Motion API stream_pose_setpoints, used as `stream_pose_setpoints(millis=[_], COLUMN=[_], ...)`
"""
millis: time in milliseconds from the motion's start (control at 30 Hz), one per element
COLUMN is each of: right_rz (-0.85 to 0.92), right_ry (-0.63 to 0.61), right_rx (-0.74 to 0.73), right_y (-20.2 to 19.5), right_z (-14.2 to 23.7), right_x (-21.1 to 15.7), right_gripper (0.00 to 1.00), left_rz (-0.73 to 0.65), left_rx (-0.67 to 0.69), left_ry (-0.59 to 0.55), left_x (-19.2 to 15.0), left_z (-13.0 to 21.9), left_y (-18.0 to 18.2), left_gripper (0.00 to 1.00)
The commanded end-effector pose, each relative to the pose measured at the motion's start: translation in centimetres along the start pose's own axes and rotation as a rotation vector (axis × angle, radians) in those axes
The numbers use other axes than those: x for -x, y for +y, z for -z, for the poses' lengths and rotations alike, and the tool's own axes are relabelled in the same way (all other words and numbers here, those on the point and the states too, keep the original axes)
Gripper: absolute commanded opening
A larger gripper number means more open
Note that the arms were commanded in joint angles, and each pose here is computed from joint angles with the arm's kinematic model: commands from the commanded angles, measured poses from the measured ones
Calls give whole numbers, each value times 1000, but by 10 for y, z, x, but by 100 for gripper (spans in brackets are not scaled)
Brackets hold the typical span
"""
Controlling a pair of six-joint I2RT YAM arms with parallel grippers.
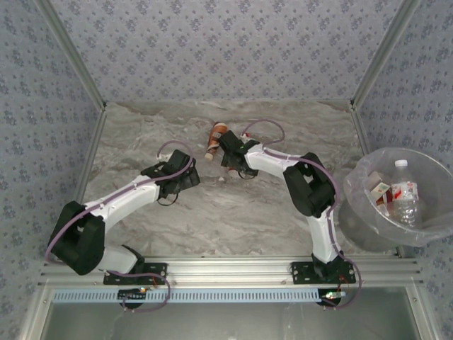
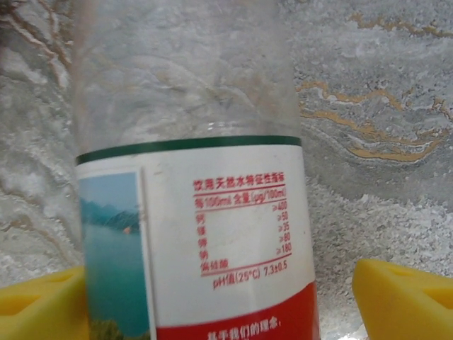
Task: Put the plastic bottles in the bin
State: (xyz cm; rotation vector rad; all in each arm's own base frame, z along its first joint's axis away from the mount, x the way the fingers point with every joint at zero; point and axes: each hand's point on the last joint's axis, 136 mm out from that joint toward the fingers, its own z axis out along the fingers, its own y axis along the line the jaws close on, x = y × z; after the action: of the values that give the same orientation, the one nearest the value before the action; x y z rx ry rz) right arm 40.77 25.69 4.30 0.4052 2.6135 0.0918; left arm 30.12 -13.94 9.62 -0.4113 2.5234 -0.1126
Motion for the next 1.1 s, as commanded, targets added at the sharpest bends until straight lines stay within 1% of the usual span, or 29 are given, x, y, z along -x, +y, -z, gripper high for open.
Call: stream_pose_setpoints(millis=[0,133,200,367,467,667,800,1067], right_rz=[-29,-15,-17,-26,-12,4,-3,-4], right_ry=[48,54,51,66,52,-27,-64,-115], right_rx=[35,27,12,13,36,53,80,113], right_y=[0,4,3,5,9,10,9,5], right_z=[-9,-19,-24,-33,-31,-16,-6,16], right_x=[1,1,0,-4,-3,7,11,17], right_gripper=[89,90,87,86,80,69,55,51], left_rz=[16,16,17,14,12,3,3,5], left_rx=[6,4,5,8,6,-8,-17,-18], left_ry=[-11,-10,-10,-5,-7,0,1,11], left_x=[3,2,3,3,4,4,4,2], left_z=[2,2,2,1,2,1,0,-2], left_y=[4,3,3,2,2,-3,-6,-6], left_gripper=[99,99,99,99,99,99,99,99])
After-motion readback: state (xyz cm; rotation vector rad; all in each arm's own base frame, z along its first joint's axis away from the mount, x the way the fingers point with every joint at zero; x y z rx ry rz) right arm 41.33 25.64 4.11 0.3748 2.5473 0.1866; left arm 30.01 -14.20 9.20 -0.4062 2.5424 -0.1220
